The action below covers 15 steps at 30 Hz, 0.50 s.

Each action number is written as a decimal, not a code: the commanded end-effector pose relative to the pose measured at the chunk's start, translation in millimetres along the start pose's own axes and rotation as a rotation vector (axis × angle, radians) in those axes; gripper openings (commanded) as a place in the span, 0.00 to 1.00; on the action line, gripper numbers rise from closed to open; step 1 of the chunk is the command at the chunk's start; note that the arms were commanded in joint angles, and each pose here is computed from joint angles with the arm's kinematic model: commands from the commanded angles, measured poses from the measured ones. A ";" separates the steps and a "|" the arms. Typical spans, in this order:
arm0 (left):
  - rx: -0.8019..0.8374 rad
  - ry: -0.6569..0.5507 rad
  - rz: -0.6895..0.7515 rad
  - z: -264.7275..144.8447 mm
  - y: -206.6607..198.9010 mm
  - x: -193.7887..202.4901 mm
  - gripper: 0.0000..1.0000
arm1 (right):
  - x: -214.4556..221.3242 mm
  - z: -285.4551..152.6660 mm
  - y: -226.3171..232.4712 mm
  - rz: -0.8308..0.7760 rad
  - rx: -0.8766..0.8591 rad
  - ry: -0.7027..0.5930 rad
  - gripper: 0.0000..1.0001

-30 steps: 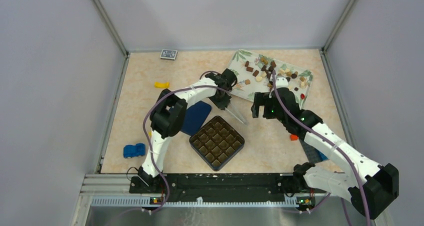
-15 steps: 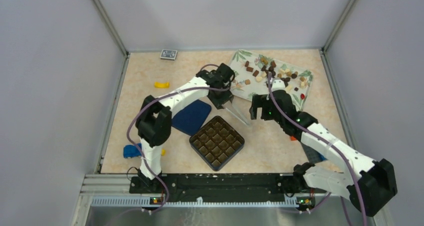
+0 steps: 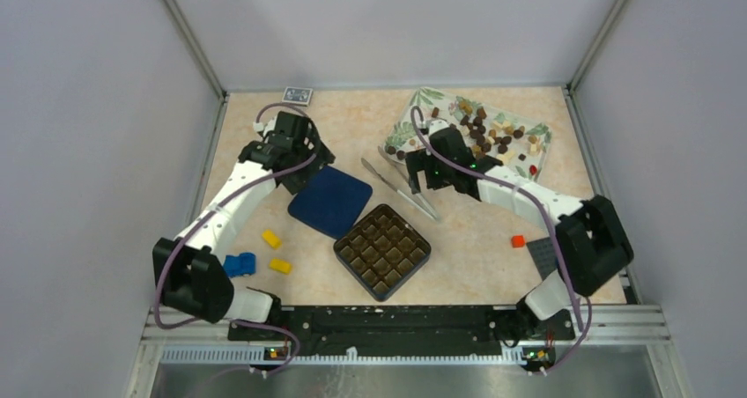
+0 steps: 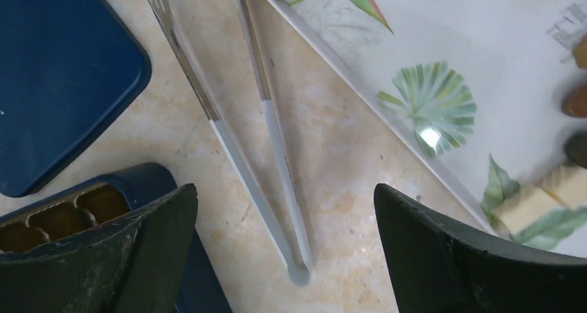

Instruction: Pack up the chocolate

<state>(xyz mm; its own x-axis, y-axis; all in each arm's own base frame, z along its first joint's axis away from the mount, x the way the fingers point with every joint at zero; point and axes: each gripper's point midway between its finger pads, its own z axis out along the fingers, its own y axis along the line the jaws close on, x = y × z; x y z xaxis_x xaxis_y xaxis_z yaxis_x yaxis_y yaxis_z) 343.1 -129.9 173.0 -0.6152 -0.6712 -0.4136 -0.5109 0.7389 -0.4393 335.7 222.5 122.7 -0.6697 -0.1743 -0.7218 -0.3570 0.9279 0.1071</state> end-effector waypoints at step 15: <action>0.087 -0.179 0.231 -54.3 23.0 -24.0 0.99 | 13.4 92.4 31.8 -0.193 0.022 0.088 0.84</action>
<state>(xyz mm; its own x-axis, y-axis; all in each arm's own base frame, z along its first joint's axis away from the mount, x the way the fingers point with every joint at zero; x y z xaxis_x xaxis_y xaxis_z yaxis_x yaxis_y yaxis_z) 311.6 -96.1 217.8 -0.5901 -0.5222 -0.6157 -0.3344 0.8522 -0.4023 357.1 262.4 42.5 -0.7038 -0.3586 -0.6133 -0.4507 0.8927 -0.0047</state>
